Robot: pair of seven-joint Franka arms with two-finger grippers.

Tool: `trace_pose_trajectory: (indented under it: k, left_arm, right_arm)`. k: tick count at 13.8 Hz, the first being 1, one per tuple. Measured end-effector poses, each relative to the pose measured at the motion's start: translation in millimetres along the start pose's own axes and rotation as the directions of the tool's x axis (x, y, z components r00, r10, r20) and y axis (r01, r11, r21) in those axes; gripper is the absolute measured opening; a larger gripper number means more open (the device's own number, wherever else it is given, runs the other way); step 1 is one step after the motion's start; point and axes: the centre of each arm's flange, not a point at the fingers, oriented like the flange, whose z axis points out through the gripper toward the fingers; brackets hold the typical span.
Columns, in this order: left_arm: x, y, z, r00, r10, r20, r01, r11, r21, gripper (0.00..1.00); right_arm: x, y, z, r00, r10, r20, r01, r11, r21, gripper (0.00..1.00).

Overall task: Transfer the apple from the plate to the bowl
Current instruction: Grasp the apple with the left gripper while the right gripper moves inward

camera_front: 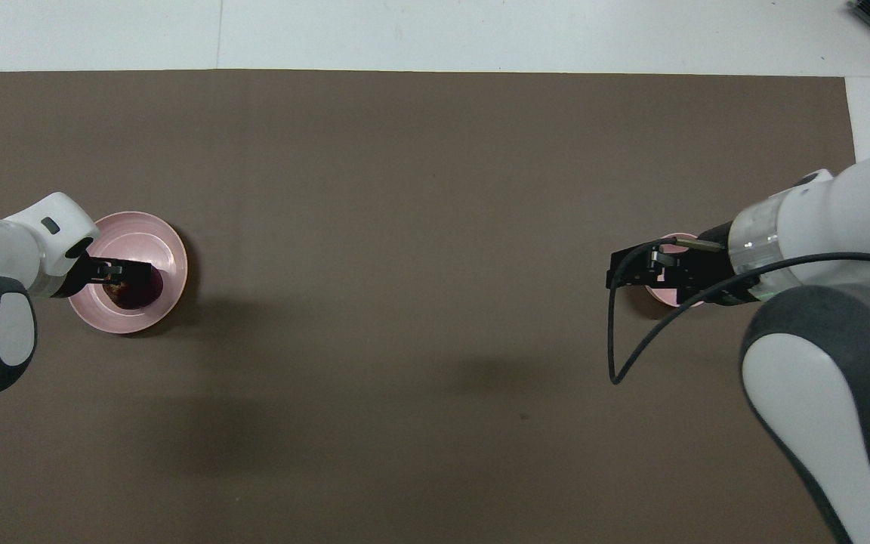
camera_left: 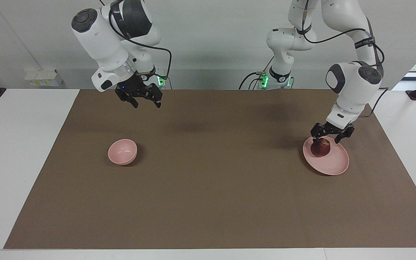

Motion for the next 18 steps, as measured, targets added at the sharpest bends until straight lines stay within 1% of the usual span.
trace_pose_trajectory:
  k: [3,4,5,6,7,8,9,10,11,12,13,15,16,18]
  left_arm:
    - [1.0,-1.9,19.4,1.0,-0.02,-0.013,0.02,1.0,-0.009,1.0]
    - [-0.5,-1.6,25.1,1.0,-0.024,-0.011,0.024,1.0,-0.012,1.0]
    - [-1.6,-1.8,28.7,1.0,-0.027,-0.01,0.026,1.0,-0.013,1.0]
    - [-2.9,-2.0,32.9,1.0,-0.026,-0.008,0.026,1.0,-0.013,0.95]
    - [-4.9,-2.3,37.5,1.0,-0.027,-0.006,0.027,1.0,-0.013,0.95]
    - [-7.5,-2.6,41.7,1.0,-0.029,-0.002,0.029,1.0,-0.013,0.89]
    - [-8.7,-2.8,42.9,1.0,-0.03,-0.005,0.03,0.999,-0.013,0.8]
    - [-8.8,-2.9,42.7,1.0,-0.031,-0.006,0.031,0.999,-0.014,0.8]
    - [-8.6,-2.0,41.3,0.999,-0.031,-0.008,0.03,0.999,-0.016,0.72]
    - [-8.6,-1.7,41.1,1.0,-0.029,-0.009,0.029,0.999,-0.016,0.69]
    - [-8.5,-1.6,41.0,1.0,-0.028,-0.01,0.028,0.999,-0.016,0.68]
    - [-6.1,-1.5,38.5,0.999,-0.025,-0.023,0.025,1.0,-0.015,0.68]
    - [-1.9,-1.8,32.0,0.999,-0.024,-0.043,0.024,1.0,-0.013,0.68]
    - [10.7,-0.5,-1.5,0.994,-0.017,-0.109,0.015,1.0,-0.013,0.68]
  right_arm:
    - [-3.1,-27.7,20.4,1.0,-0.022,0.008,0.022,1.0,-0.004,1.0]
    - [-3.4,-28.9,20.5,1.0,-0.007,0.013,0.007,1.0,0.01,1.0]
    - [-4.0,-30.9,20.8,0.999,0.023,0.026,-0.024,0.999,0.039,1.0]
    - [-5.7,-36.2,23.7,0.998,0.044,0.043,-0.047,0.997,0.063,1.0]
    - [-8.9,-46.5,30.1,0.997,0.061,0.055,-0.065,0.995,0.072,1.0]
    - [-12.7,-60.6,38.9,0.995,0.08,0.056,-0.084,0.994,0.073,1.0]
    - [-17.6,-76.8,49.4,0.994,0.099,0.049,-0.103,0.992,0.073,1.0]
    - [-23.5,-91.8,60.0,0.992,0.115,0.047,-0.118,0.99,0.072,1.0]
    - [-28.9,-104.1,69.9,0.99,0.131,0.05,-0.134,0.988,0.071,1.0]
    - [-31.7,-111.5,75.5,0.986,0.155,0.06,-0.16,0.983,0.088,1.0]
    - [-31.3,-114.9,76.2,0.98,0.187,0.076,-0.195,0.973,0.127,1.0]
    - [-26.7,-116.9,73.0,0.956,0.272,0.111,-0.29,0.934,0.207,1.0]
    - [-25.4,-120.8,73.9,0.939,0.317,0.131,-0.341,0.908,0.245,1.0]
    - [-27.0,-138.7,81.0,0.903,0.403,0.149,-0.43,0.852,0.299,1.0]
